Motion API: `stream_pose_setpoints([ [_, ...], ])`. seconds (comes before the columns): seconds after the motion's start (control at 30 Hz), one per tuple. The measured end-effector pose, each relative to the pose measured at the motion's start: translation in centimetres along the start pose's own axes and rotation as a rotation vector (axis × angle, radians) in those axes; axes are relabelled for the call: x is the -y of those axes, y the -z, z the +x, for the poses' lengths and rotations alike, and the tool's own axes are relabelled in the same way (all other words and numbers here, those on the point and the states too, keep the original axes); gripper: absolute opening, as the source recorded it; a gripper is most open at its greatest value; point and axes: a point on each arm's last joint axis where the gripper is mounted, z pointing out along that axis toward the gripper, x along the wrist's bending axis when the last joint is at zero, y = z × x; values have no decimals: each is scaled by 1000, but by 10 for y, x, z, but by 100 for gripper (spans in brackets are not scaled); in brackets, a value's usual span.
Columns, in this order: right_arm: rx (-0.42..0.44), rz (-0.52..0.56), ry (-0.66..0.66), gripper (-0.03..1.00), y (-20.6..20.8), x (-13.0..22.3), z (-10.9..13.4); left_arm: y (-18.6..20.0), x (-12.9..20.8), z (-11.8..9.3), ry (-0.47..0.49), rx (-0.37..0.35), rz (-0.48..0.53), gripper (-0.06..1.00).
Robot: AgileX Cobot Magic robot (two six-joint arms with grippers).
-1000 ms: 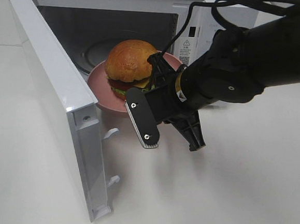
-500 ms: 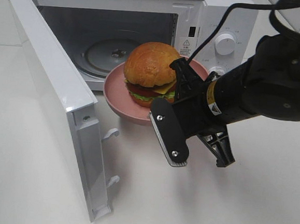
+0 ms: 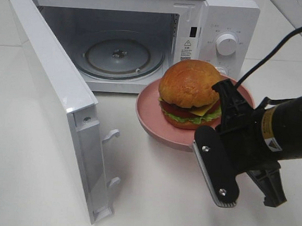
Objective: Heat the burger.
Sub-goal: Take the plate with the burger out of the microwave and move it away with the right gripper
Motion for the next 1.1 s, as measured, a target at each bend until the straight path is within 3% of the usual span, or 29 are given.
stream_pose_setpoints([
  [0.27,19,26,-79,9,25,10,21,0,0,0,0,0,0,0],
  [0.43,-15,99,-208,9,39,20,38,0,0,0,0,0,0,0],
  [0.73,-50,186,-395,9,43,28,45,0,0,0,0,0,0,0],
  [1.1,-45,293,-522,9,38,35,47,0,0,0,0,0,0,0],
])
